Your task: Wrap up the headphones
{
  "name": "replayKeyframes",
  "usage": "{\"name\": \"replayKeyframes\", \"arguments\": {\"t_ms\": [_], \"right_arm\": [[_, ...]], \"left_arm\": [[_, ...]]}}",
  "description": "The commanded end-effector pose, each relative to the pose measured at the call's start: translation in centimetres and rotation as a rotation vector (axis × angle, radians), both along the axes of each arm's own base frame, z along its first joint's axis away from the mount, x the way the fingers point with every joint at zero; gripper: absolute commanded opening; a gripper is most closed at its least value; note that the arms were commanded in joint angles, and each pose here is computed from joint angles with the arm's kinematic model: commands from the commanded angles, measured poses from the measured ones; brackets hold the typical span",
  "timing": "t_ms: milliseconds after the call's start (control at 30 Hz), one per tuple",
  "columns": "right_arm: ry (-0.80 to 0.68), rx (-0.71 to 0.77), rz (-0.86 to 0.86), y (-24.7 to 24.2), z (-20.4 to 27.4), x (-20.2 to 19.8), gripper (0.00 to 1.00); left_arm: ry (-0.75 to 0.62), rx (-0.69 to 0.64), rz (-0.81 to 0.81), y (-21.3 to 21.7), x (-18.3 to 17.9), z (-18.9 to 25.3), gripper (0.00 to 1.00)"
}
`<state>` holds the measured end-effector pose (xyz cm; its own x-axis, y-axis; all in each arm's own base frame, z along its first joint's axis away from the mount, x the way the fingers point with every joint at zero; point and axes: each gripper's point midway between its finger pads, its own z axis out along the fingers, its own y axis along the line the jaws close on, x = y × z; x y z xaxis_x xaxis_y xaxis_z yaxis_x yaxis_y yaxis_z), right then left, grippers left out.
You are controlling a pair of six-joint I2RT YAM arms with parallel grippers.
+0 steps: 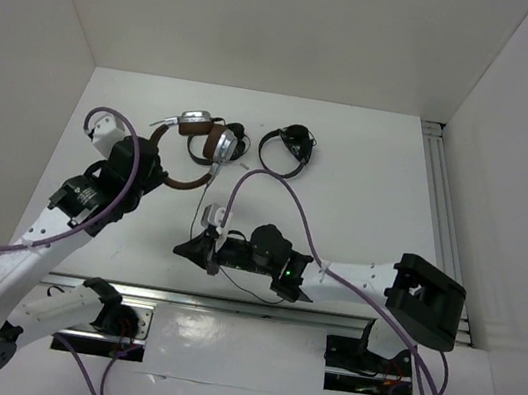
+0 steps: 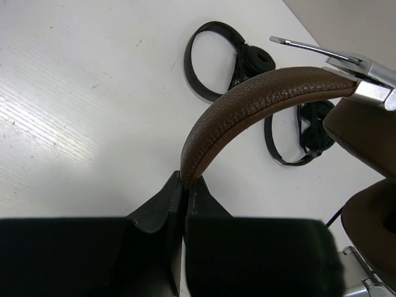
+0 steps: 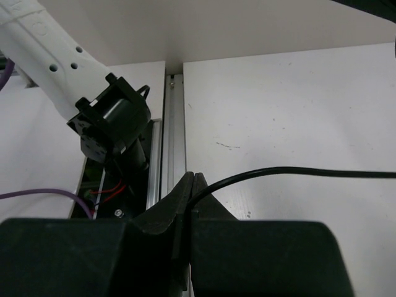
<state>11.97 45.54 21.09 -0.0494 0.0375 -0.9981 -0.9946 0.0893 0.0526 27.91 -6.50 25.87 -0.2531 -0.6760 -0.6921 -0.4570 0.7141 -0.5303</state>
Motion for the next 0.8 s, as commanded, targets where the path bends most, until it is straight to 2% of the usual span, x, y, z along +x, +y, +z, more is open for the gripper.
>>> {"name": "replayKeyframes", "arguments": {"t_ms": [0,267,300,400,533,633,767], "right_arm": [[-0.022,0.054,0.076,1.1,2.8,-1.1,0.02],[-0.010,0.049,0.091,2.8,2.9,-0.4,0.03],[-0.009,0.067,0.091,3.1,4.1,-0.3,0.03],[0.016,0.014,0.051,4.3,3.1,0.9,0.03],[0.024,0.015,0.054,5.3,4.7,1.5,0.00],[0.017,0.050,0.072,4.5,7.3,1.2,0.00],[0.031,0.015,0.061,3.6,8.7,2.2,0.02]], "left_arm": [[-0.156,-0.026,0.039,0.6,0.8,3.4,0.00],[-0.149,-0.010,0.070,1.4,0.3,2.8,0.00],[-0.148,0.006,0.072,1.6,0.2,2.8,0.00],[-0.102,0.038,0.084,1.7,0.3,1.8,0.00],[-0.058,0.079,0.084,1.8,0.5,0.7,0.00],[-0.051,0.112,0.084,1.9,0.5,0.5,0.00],[-0.039,0.146,0.049,1.4,0.2,-0.5,0.00]]}}
